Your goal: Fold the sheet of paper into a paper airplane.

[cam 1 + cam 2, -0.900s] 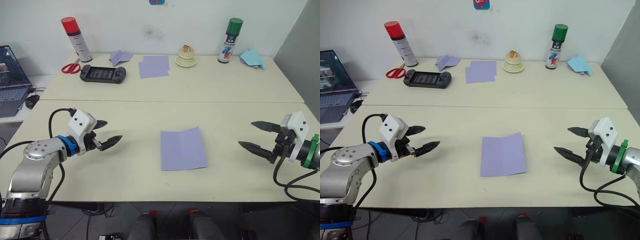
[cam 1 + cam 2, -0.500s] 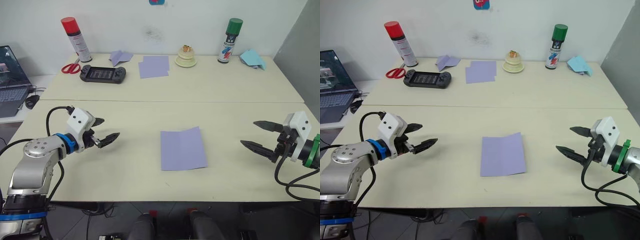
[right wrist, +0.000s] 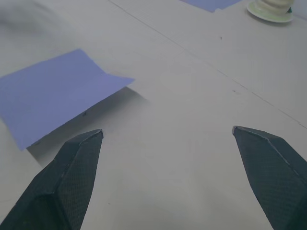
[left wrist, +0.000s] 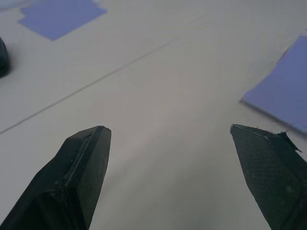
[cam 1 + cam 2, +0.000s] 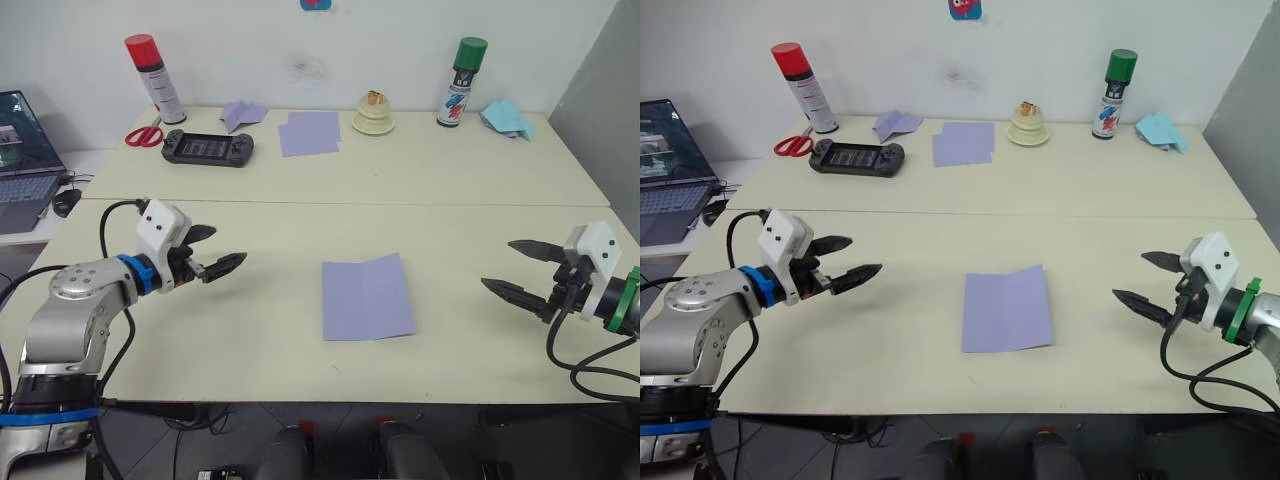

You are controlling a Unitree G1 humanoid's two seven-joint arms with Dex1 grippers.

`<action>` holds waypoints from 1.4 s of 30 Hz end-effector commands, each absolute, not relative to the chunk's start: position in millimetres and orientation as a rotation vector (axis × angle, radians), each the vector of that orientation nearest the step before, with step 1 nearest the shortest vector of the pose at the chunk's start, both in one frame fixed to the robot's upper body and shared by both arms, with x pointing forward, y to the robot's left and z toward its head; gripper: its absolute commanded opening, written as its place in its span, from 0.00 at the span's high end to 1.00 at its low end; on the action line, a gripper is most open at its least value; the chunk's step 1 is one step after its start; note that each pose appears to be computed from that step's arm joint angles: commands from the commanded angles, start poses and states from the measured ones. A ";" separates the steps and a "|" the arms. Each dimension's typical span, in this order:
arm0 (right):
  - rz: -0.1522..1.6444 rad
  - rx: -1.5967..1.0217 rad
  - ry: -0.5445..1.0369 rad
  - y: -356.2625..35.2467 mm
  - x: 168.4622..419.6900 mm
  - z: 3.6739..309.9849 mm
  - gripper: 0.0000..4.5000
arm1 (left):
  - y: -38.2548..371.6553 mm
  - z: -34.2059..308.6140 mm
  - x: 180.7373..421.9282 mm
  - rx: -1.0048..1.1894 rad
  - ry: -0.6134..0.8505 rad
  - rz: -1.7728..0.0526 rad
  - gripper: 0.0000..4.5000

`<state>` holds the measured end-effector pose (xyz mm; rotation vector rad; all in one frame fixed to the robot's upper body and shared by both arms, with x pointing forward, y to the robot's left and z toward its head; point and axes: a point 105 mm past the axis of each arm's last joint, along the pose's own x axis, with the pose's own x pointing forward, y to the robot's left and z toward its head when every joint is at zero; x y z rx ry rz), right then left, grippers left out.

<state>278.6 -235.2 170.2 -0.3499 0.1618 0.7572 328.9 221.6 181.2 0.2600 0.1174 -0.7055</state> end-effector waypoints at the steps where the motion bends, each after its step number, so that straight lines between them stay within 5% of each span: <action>1: 0.768 -0.381 0.123 -228.9 280.4 179.1 0.00 | 194.3 195.4 320.7 0.275 0.068 -0.818 0.25; 12: 0.781 -0.371 0.110 -215.6 290.8 170.5 0.00 | 113.4 156.1 303.1 0.249 0.137 -1.059 0.99; 23: 0.814 -0.367 0.132 -198.8 299.0 148.1 0.00 | 87.5 98.7 311.1 0.241 0.258 -1.058 0.99; 35: 0.828 -0.429 0.179 -175.6 316.6 105.6 0.94 | 86.0 59.5 315.1 0.323 0.362 -1.083 1.00; 42: 0.946 -0.329 0.133 -125.2 313.7 99.8 0.99 | 86.0 58.5 316.4 0.358 0.352 -1.094 1.00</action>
